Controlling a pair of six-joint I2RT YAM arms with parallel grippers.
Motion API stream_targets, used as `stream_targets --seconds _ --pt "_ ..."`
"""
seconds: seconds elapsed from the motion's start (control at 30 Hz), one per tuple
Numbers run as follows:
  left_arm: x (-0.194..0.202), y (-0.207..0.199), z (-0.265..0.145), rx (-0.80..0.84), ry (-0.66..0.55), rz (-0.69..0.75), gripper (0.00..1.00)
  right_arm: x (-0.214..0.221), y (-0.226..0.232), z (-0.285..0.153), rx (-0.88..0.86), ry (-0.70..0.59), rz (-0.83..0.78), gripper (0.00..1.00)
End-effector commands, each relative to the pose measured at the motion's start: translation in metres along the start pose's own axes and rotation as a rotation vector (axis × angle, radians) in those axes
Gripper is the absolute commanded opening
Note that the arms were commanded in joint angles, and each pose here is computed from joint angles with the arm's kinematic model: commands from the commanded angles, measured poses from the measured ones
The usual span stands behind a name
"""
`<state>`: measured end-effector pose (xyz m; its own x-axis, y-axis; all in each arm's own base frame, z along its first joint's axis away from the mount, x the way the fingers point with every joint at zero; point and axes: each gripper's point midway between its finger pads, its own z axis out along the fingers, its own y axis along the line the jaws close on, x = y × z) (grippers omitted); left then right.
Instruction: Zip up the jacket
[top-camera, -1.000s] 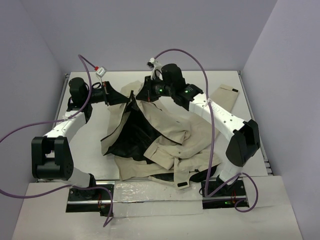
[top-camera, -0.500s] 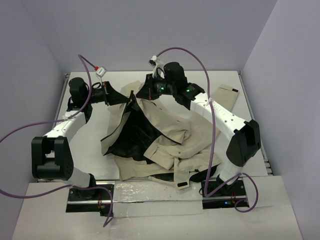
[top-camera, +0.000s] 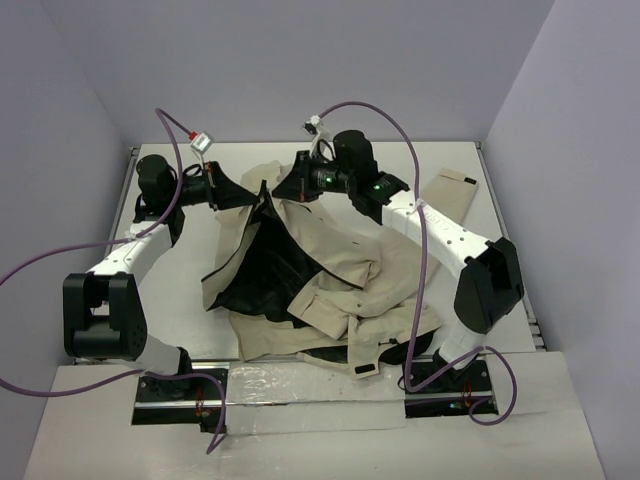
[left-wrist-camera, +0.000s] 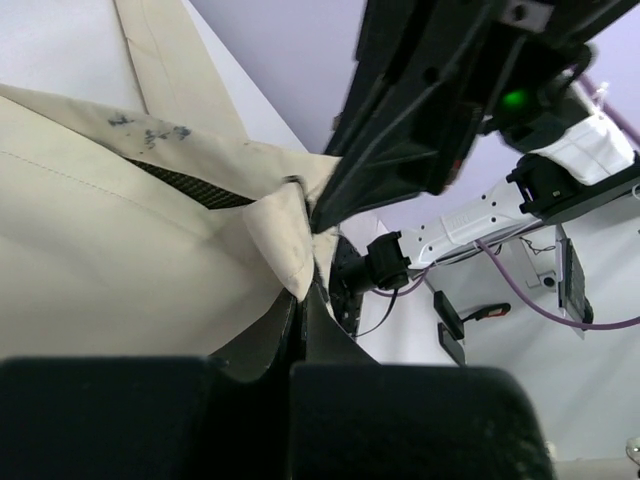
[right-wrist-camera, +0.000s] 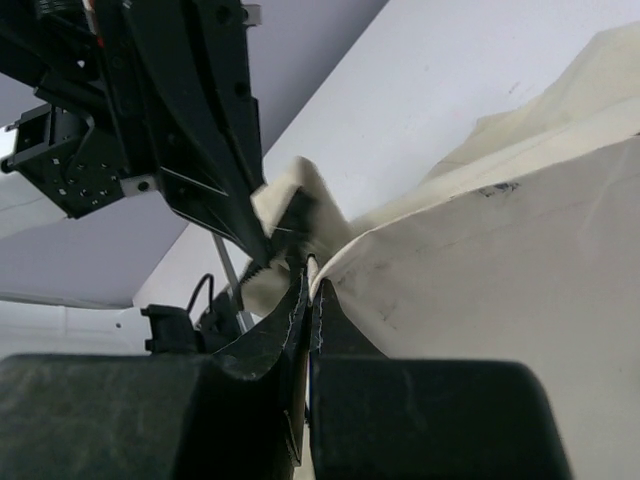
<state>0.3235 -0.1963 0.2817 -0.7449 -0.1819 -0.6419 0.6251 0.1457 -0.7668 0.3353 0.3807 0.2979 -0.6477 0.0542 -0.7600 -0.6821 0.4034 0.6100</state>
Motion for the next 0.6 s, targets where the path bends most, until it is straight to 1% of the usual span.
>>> stream_targets --seconds 0.0,0.03,0.07,0.13,0.3,0.37,0.47,0.5,0.53,0.57 --pt "-0.011 -0.029 0.000 0.059 0.007 0.112 0.00 -0.024 0.013 -0.023 -0.088 -0.117 -0.006 0.00" --pt "-0.011 -0.031 0.000 0.065 0.004 0.108 0.00 -0.026 0.017 -0.026 -0.117 -0.136 -0.011 0.00" --pt "-0.012 -0.034 0.000 0.075 0.001 0.108 0.00 -0.018 0.013 -0.028 -0.120 -0.133 -0.006 0.00" --pt "-0.012 -0.040 -0.001 0.093 -0.003 0.109 0.00 -0.017 0.016 -0.033 -0.132 -0.147 -0.013 0.00" --pt "-0.011 -0.050 -0.002 0.123 -0.012 0.097 0.00 -0.016 0.022 -0.043 -0.172 -0.224 -0.023 0.00" --pt "-0.012 -0.052 -0.003 0.129 -0.016 0.103 0.00 -0.014 0.028 -0.052 -0.213 -0.298 -0.056 0.00" --pt "-0.011 -0.051 -0.002 0.130 -0.014 0.096 0.00 -0.025 0.037 -0.067 -0.240 -0.398 -0.076 0.00" --pt "-0.011 -0.051 -0.002 0.130 -0.013 0.097 0.00 -0.029 0.040 -0.071 -0.266 -0.406 -0.078 0.00" --pt "-0.011 -0.050 -0.002 0.131 -0.011 0.096 0.00 -0.025 0.033 -0.066 -0.257 -0.394 -0.066 0.00" --pt "-0.010 -0.050 -0.002 0.131 -0.009 0.090 0.00 -0.026 0.049 -0.073 -0.370 -0.376 -0.096 0.00"
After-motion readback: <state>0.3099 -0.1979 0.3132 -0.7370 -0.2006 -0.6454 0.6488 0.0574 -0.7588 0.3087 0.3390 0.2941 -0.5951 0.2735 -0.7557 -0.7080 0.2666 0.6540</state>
